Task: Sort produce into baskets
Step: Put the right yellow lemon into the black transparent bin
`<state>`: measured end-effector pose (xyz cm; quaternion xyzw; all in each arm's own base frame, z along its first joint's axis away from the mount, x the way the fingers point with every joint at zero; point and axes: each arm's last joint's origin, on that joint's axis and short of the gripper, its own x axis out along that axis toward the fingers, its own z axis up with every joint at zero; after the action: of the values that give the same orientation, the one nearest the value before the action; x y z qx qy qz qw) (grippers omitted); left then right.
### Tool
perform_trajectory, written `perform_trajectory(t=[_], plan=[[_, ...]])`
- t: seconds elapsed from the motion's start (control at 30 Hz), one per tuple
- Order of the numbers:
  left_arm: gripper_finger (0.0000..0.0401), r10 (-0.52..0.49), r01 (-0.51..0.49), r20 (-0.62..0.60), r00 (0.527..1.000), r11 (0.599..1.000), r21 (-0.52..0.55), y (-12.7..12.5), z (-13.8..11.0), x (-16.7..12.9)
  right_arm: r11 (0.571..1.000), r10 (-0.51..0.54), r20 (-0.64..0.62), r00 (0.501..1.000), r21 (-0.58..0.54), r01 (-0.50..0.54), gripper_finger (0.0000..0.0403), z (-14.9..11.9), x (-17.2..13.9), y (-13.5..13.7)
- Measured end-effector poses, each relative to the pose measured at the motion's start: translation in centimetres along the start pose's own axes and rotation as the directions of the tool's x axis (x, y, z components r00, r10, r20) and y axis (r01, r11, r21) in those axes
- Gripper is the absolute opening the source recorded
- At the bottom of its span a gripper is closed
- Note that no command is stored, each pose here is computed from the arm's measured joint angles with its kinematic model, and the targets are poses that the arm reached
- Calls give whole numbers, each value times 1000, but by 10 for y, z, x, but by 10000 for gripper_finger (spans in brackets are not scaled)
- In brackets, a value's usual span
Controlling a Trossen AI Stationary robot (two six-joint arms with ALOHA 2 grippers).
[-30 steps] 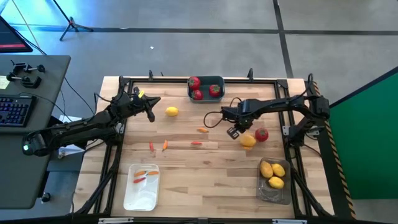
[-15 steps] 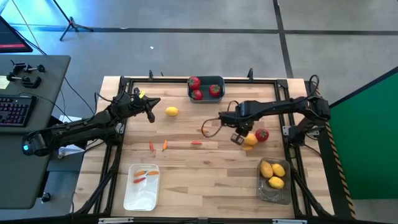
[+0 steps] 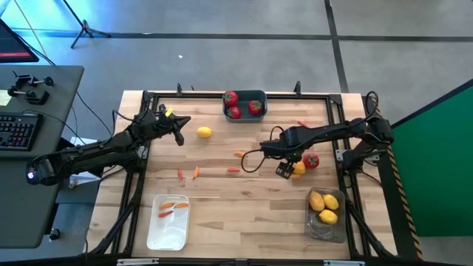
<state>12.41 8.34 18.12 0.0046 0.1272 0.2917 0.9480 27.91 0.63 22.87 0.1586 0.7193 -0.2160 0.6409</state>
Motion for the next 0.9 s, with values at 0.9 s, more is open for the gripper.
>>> perform_trajectory(t=[0.9], plan=[[0, 0, 0, -6, 1000, 1000, 9, 0, -1, 0, 1000, -16, -57, 998, -26, 14, 291, -10, 57, -11]])
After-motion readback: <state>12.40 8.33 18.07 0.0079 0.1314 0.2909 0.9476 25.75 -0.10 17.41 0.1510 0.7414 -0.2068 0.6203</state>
